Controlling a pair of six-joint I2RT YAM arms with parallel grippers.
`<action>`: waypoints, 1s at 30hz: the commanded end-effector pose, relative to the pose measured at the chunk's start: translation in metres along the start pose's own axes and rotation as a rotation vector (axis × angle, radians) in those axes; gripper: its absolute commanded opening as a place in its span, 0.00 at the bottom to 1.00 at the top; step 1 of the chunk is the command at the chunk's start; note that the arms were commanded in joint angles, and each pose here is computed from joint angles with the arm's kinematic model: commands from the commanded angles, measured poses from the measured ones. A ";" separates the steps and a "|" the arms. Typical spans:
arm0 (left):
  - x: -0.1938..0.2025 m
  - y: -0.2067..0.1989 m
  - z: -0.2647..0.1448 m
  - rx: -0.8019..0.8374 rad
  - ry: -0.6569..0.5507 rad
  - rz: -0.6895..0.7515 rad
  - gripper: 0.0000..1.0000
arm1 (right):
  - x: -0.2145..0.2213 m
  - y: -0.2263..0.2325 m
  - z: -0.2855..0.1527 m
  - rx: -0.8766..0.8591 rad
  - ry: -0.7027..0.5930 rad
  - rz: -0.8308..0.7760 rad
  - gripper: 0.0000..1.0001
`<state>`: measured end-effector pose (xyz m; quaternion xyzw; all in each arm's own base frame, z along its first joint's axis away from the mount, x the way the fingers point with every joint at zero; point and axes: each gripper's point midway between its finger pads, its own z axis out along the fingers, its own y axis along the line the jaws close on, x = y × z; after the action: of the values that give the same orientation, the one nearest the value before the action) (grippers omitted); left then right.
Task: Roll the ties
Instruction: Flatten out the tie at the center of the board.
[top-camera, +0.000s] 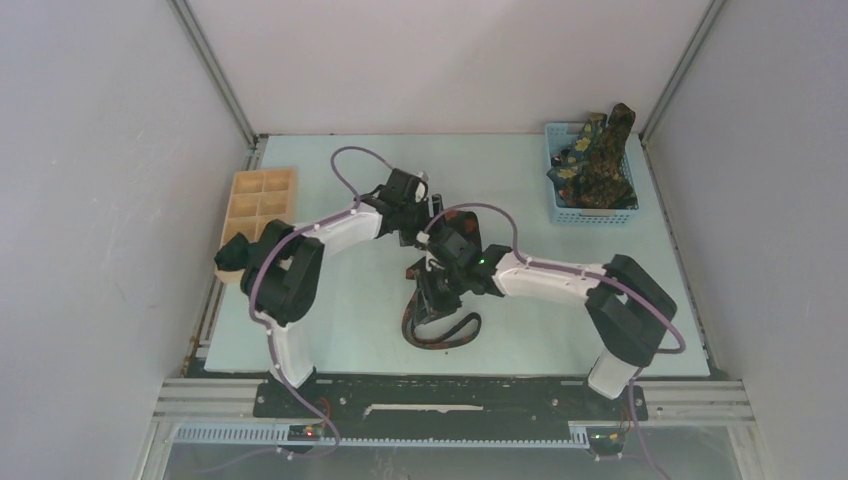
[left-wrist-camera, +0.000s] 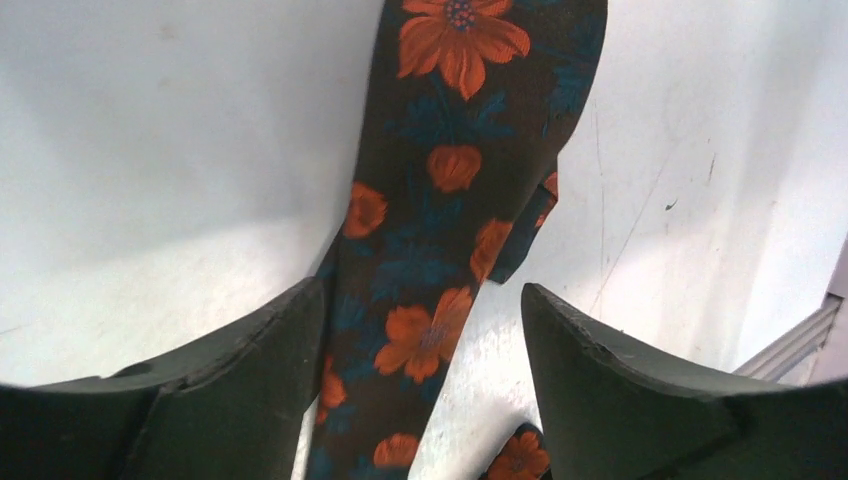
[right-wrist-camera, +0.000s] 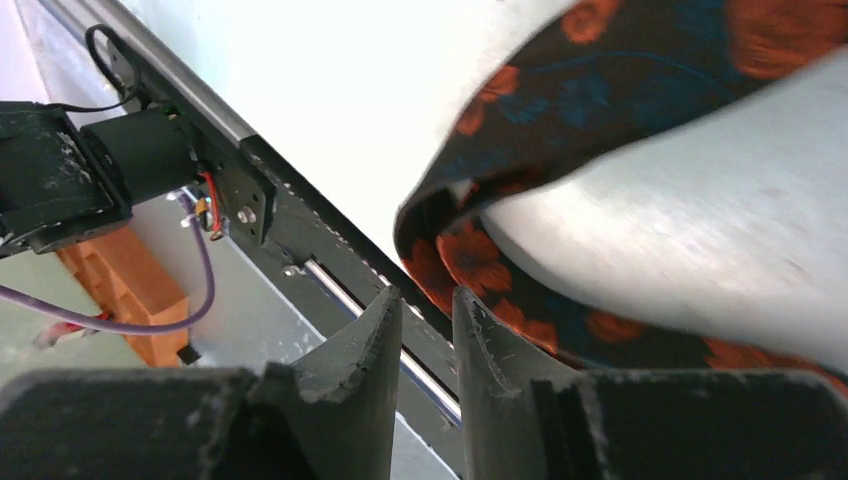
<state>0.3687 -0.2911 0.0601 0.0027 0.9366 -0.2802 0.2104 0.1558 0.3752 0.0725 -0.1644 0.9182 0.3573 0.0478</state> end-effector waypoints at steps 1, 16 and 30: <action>-0.047 0.001 -0.081 -0.125 -0.225 0.090 0.83 | -0.019 -0.014 -0.061 0.156 -0.138 -0.078 0.29; -0.006 0.053 -0.213 -0.302 -0.469 0.021 1.00 | -0.061 -0.082 -0.208 0.397 -0.723 0.061 0.98; 0.134 0.000 -0.175 -0.341 -0.201 0.139 0.93 | -0.062 -0.119 -0.223 0.400 -0.799 0.179 0.97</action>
<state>0.1892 -0.1989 0.1381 0.0177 0.9382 -0.1186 0.3246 0.2499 0.1568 0.1579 0.0716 0.9057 0.1933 0.3704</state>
